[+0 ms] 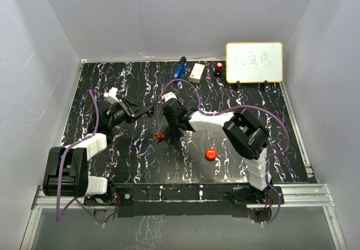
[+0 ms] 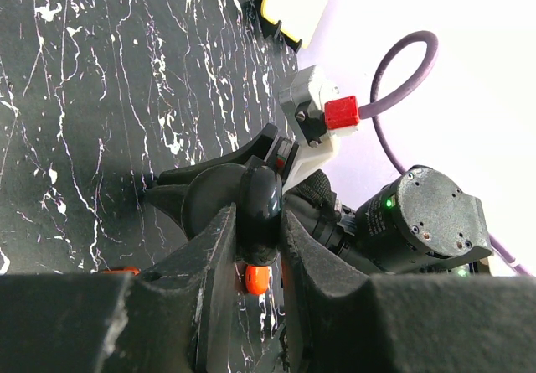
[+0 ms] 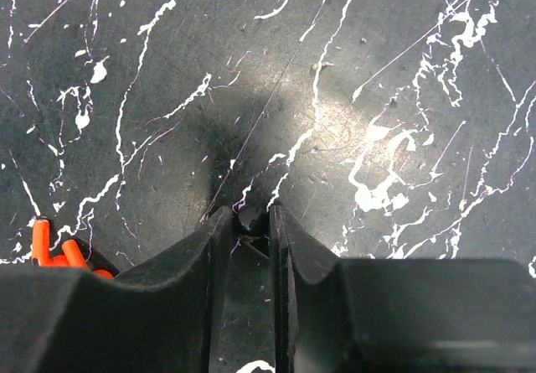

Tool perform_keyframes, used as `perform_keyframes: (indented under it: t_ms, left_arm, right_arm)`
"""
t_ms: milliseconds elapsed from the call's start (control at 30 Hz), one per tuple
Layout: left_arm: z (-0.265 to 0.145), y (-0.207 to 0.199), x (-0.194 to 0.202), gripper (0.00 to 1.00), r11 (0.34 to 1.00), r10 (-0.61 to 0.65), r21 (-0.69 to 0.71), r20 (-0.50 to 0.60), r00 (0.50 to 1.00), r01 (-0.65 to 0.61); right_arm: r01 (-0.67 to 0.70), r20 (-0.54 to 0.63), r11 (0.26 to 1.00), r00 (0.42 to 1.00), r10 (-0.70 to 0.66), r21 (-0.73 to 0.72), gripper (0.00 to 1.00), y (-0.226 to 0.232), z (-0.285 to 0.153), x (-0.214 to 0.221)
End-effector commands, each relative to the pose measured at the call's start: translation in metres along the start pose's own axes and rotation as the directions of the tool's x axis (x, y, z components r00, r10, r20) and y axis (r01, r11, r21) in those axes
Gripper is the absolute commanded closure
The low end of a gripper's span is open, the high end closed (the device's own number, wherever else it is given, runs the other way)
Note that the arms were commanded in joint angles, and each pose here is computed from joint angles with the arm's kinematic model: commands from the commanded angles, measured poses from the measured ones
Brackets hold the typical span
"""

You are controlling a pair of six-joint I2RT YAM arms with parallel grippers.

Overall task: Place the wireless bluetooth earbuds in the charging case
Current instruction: Pick up the earbud from the center of the board.

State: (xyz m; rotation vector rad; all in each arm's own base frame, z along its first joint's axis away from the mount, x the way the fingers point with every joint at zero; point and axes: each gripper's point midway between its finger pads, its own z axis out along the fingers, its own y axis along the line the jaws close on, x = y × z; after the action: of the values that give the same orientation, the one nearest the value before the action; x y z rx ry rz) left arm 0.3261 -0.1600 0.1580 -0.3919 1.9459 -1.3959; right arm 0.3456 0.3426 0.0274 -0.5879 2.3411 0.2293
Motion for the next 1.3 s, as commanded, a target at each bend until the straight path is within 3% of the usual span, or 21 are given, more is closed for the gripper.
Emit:
perform_keyframes:
  t_ms: [0,200,500,767,933,1100,1267]
  left_arm:
    - [-0.002,-0.007,-0.001,1.00,0.999,0.019,0.034,-0.002,1.000,-0.019]
    - [-0.002,-0.008,0.001,1.00,0.999,0.020,0.041,-0.011,1.000,-0.019]
    - [-0.002,-0.015,0.002,1.00,0.997,0.002,0.078,-0.024,1.000,0.000]
    - [0.009,-0.030,0.004,1.00,0.988,-0.050,0.147,-0.023,0.998,0.053]
    - [0.027,-0.050,0.011,1.00,0.972,-0.092,0.217,-0.027,0.995,0.096]
    - [0.036,-0.067,0.011,1.00,0.938,-0.160,0.307,-0.032,0.987,0.162]
    - [0.045,-0.078,0.012,1.00,0.912,-0.200,0.359,-0.040,0.979,0.200]
  right_arm:
    - [-0.005,0.017,0.999,1.000,0.004,0.036,0.79,-0.006,0.000,-0.010]
    - [-0.021,0.047,1.000,0.999,0.020,0.019,0.86,-0.007,-0.007,-0.021]
    - [-0.131,0.240,0.974,0.955,0.175,-0.186,0.91,-0.014,-0.063,-0.079]
    - [-0.170,0.440,0.897,0.825,0.356,-0.408,0.94,-0.038,-0.141,-0.126]
    - [-0.129,0.502,0.875,0.775,0.383,-0.467,0.97,-0.036,-0.167,-0.135]
    - [-0.094,0.579,0.826,0.669,0.466,-0.555,0.97,-0.037,-0.202,-0.145]
    - [-0.080,0.603,0.804,0.618,0.503,-0.589,0.97,-0.038,-0.215,-0.146]
